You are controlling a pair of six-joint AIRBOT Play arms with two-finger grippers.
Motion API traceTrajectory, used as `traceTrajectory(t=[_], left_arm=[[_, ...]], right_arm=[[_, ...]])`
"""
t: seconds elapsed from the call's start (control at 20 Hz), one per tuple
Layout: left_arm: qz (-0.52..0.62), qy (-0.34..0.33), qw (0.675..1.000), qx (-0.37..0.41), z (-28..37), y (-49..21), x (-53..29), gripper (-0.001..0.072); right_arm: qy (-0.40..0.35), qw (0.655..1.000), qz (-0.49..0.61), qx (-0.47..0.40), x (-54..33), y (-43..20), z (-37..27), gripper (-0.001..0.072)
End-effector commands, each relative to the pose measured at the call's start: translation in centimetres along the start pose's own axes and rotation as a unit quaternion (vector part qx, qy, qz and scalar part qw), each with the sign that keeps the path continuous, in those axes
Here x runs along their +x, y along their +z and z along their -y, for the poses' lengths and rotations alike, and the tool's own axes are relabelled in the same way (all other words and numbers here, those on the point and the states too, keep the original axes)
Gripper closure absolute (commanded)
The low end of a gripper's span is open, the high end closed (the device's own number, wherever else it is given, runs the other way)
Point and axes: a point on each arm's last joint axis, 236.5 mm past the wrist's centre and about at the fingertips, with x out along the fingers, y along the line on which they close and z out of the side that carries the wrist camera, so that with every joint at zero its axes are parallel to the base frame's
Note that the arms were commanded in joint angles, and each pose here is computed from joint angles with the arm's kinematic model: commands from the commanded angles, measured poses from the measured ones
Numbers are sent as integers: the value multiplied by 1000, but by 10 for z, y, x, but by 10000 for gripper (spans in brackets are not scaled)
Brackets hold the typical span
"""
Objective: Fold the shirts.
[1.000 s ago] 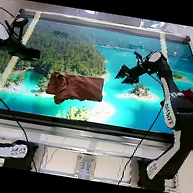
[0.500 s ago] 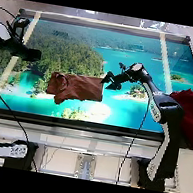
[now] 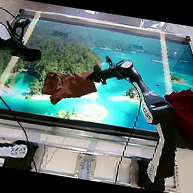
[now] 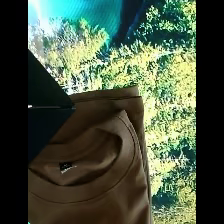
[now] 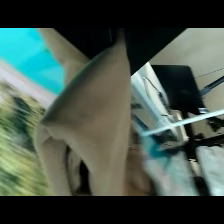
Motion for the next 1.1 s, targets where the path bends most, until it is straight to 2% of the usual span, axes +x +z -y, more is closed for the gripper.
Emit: traceTrajectory(t=[0.0,0.1,0.25,0.4,0.55,0.7,0.9,0.95,1.05], left_arm=[[-1,0,1000,0,0,0,0,697],[-1,-1,1000,0,1,0,0,697],[2,-12,1000,-4,6,1,0,697],[4,-25,1000,-9,12,2,0,697],[4,-26,1000,-4,16,2,0,697],[4,-29,1000,1,21,3,1,697],[4,-40,999,7,32,4,1,696],[5,-44,999,7,36,4,1,697],[5,-52,999,9,43,5,1,696]], right_arm=[[85,987,112,-78,-69,55,-100,695],[85,969,219,-77,-144,95,-117,695],[68,939,328,-79,-269,120,-115,695],[38,904,415,-95,-388,116,-114,695],[-45,867,488,-87,-494,87,-98,696],[-167,852,494,-46,-563,20,-62,696],[-405,810,413,96,-616,-125,14,697],[-448,795,387,135,-626,-166,32,697],[-476,772,369,203,-635,-226,61,696]])
